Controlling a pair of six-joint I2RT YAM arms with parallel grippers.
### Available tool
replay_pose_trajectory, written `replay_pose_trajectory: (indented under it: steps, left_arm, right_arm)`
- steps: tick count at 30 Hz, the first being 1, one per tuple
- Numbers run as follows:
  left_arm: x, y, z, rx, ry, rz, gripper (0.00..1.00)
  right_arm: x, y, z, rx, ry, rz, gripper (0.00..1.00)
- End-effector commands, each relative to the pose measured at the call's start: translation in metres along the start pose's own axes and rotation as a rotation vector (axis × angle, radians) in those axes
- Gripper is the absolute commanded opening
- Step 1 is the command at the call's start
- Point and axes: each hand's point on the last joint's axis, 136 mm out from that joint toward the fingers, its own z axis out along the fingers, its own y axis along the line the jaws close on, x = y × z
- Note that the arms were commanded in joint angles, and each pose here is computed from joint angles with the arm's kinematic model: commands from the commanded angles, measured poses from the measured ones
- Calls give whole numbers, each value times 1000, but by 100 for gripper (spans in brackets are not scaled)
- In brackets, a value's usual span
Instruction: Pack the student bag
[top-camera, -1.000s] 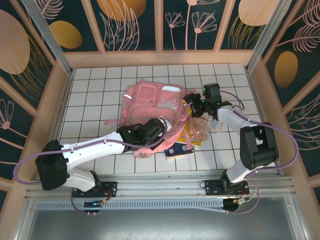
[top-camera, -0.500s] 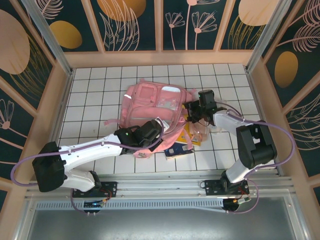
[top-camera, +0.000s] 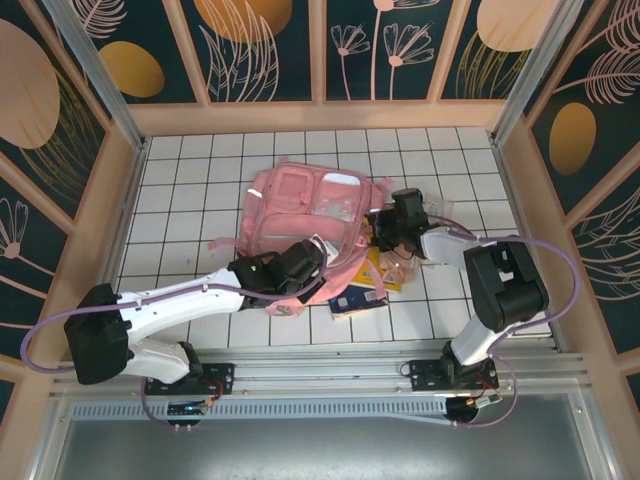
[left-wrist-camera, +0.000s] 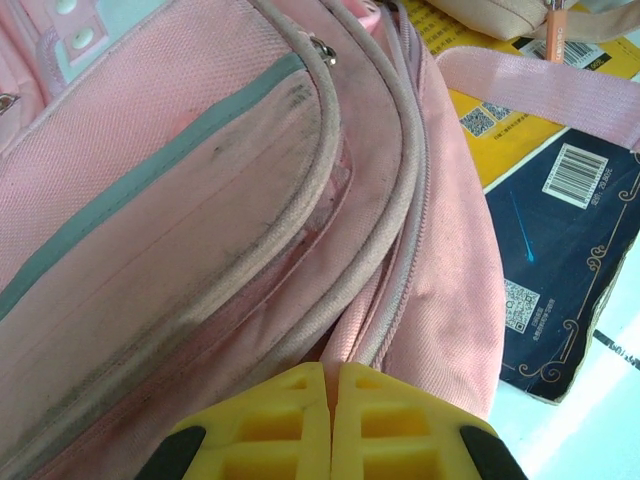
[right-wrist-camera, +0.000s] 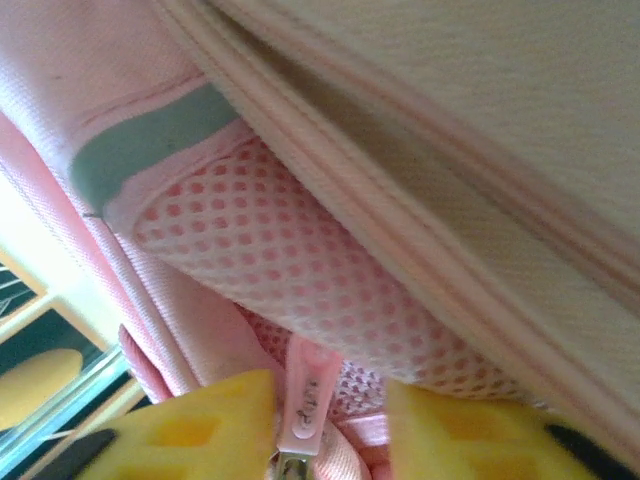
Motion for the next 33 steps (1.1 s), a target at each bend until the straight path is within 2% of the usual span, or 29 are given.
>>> replay_pose_trajectory:
  steps: [1, 5, 7, 9, 12, 16, 20, 23, 26, 29, 33]
  left_arm:
    - [-43, 1, -19, -6, -98, -11, 0]
    - [-76, 7, -33, -42, -127, -2, 0]
    - [-89, 9, -38, -55, -130, 2, 0]
    - [-100, 11, -42, -68, -128, 11, 0]
    - [-116, 15, -49, -83, -128, 15, 0]
    - [-121, 29, -48, -157, -80, 34, 0]
    - [-136, 63, -62, -246, -95, -6, 0]
    - [-155, 81, -72, -288, -116, -29, 0]
    - [-172, 102, -84, -386, -135, -61, 0]
    - [-180, 134, -93, -478, -143, -133, 0]
    - [-203, 178, -119, -558, -217, -237, 0]
  right_arm:
    - [11, 41, -7, -29, -16, -242, 49]
    - [21, 91, -53, -98, -86, -477, 73]
    - [20, 100, -78, -89, -129, -569, 80]
    - [14, 94, -102, -52, -183, -638, 89]
    - [3, 61, -129, 36, -206, -696, 97]
    - [-8, 3, -154, 146, -172, -674, 99]
    - [-20, -43, -169, 208, -166, -592, 98]
    - [-25, -51, -173, 162, -170, -546, 97]
    - [-11, -47, -160, 89, -74, -553, 96]
    - [7, -50, -147, 101, 17, -613, 95]
    - [39, -66, -135, 152, 127, -665, 95]
